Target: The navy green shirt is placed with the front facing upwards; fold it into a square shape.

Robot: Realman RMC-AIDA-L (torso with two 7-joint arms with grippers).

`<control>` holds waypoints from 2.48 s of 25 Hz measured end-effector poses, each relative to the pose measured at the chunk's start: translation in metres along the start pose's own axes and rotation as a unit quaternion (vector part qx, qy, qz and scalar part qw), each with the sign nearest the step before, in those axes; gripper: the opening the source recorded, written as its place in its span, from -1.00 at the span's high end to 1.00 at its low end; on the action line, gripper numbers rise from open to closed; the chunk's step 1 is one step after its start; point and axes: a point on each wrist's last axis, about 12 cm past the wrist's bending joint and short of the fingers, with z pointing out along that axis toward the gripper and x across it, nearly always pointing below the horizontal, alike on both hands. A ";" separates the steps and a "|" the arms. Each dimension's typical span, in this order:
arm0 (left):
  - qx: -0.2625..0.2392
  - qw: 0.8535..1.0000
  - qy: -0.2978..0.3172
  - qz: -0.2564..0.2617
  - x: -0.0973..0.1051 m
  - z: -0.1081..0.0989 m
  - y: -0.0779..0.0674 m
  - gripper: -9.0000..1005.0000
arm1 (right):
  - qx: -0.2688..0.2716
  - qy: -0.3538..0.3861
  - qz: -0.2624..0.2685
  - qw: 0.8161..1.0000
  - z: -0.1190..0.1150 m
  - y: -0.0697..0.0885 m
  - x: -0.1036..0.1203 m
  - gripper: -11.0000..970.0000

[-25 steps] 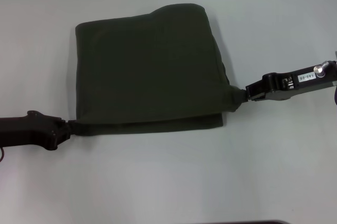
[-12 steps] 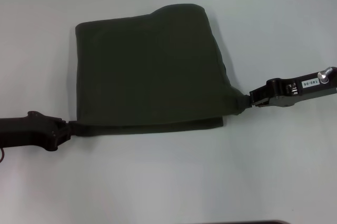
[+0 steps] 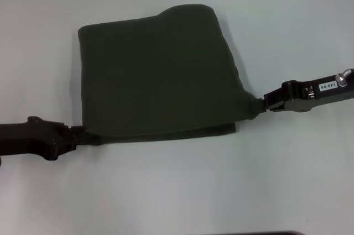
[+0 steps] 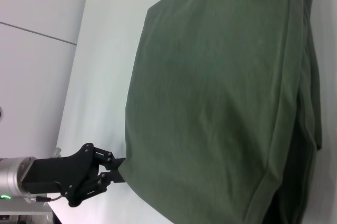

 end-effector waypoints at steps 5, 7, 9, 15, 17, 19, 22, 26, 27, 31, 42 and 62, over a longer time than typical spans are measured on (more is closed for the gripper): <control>-0.004 1.000 0.000 0.006 -0.002 -0.003 0.000 0.67 | -0.004 -0.007 0.003 1.000 -0.002 0.000 -0.001 0.91; -0.011 1.000 0.000 0.009 -0.002 -0.007 0.001 0.50 | -0.006 -0.010 0.005 1.000 -0.004 0.000 0.000 0.91; -0.024 1.000 -0.003 0.010 -0.002 -0.014 0.003 0.34 | -0.006 -0.012 0.007 1.000 -0.006 -0.001 0.000 0.91; -0.062 0.997 -0.045 0.004 -0.008 -0.040 0.010 0.13 | 0.000 -0.033 0.022 0.999 -0.021 -0.007 0.000 0.67; -0.056 0.997 -0.056 -0.002 -0.013 -0.042 0.009 0.14 | 0.001 -0.038 0.024 0.999 -0.025 -0.008 -0.001 0.60; -0.040 0.997 -0.059 -0.010 -0.019 -0.040 0.007 0.14 | 0.002 -0.042 0.025 0.999 -0.027 -0.008 -0.002 0.57; -0.026 0.997 -0.063 -0.021 -0.026 -0.038 0.006 0.15 | 0.002 -0.042 0.020 0.999 -0.028 -0.005 -0.006 0.53; 0.006 0.996 -0.084 -0.043 -0.037 -0.033 0.002 0.15 | 0.001 -0.041 0.007 0.999 -0.027 0.001 -0.015 0.52; 0.006 0.996 -0.084 -0.043 -0.037 -0.033 0.002 0.15 | 0.000 -0.041 0.001 0.999 -0.026 0.004 -0.018 0.51; 0.025 0.993 -0.090 -0.070 -0.047 -0.032 0.001 0.15 | -0.010 -0.061 -0.043 0.997 -0.026 0.014 -0.032 0.50; 0.083 0.964 -0.126 -0.218 -0.093 -0.043 0.005 0.15 | -0.014 -0.192 -0.235 0.953 -0.072 0.053 -0.070 0.14; 0.075 0.960 -0.137 -0.233 -0.103 -0.045 0.012 0.15 | 0.012 -0.208 -0.194 0.959 -0.104 0.066 -0.086 -0.30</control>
